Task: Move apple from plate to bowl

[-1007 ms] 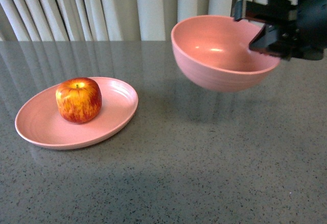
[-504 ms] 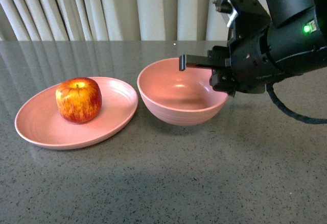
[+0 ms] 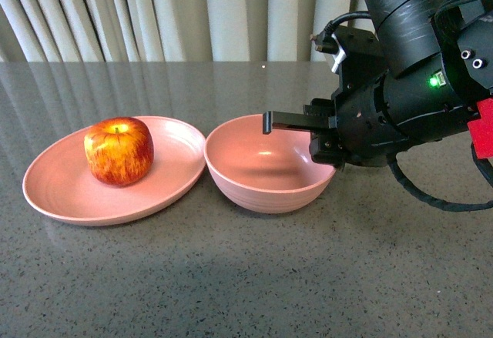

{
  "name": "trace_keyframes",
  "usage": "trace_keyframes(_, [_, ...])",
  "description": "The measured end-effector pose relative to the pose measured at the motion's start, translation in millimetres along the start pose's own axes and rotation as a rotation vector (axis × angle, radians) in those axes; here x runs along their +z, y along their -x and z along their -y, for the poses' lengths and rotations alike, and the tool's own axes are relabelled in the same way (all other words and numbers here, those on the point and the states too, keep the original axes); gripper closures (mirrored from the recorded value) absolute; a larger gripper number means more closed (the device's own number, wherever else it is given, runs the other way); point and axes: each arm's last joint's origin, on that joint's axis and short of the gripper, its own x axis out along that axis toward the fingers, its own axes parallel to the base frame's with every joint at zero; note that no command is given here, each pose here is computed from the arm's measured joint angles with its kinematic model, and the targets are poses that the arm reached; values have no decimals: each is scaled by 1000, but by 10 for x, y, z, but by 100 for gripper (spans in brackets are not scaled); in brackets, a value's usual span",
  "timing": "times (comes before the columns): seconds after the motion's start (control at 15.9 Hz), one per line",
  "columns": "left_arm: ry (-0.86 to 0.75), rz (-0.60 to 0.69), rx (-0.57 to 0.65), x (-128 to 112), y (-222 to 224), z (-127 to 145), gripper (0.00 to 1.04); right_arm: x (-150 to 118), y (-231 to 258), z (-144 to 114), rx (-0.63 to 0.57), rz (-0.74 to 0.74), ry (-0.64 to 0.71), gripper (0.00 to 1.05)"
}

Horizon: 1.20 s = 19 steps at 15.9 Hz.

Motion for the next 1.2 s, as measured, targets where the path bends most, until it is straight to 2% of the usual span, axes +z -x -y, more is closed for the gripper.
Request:
trace_keyframes(0.06, [0, 0, 0, 0, 0, 0, 7, -6, -4, 1, 1, -8, -8, 94])
trace_keyframes(0.31, [0, 0, 0, 0, 0, 0, 7, 0, 28, -26, 19, -14, -10, 52])
trace_keyframes(0.57, [0, 0, 0, 0, 0, 0, 7, 291, 447, -25, 78, 107, -41, 8])
trace_keyframes(0.63, [0, 0, 0, 0, 0, 0, 7, 371, 621, 1, 103, 158, -52, 5])
trace_keyframes(0.69, [0, 0, 0, 0, 0, 0, 7, 413, 791, 34, 134, 204, -69, 8])
trace_keyframes(0.88, [0, 0, 0, 0, 0, 0, 7, 301, 1360, 251, 157, 357, -101, 7])
trace_keyframes(1.01, [0, 0, 0, 0, 0, 0, 7, 104, 1829, 439, 110, 508, -92, 7])
trace_keyframes(1.13, [0, 0, 0, 0, 0, 0, 7, -238, 2264, 620, 53, 631, -82, 7])
trace_keyframes(1.2, [0, 0, 0, 0, 0, 0, 7, -409, 2384, 667, -36, 728, -54, 13])
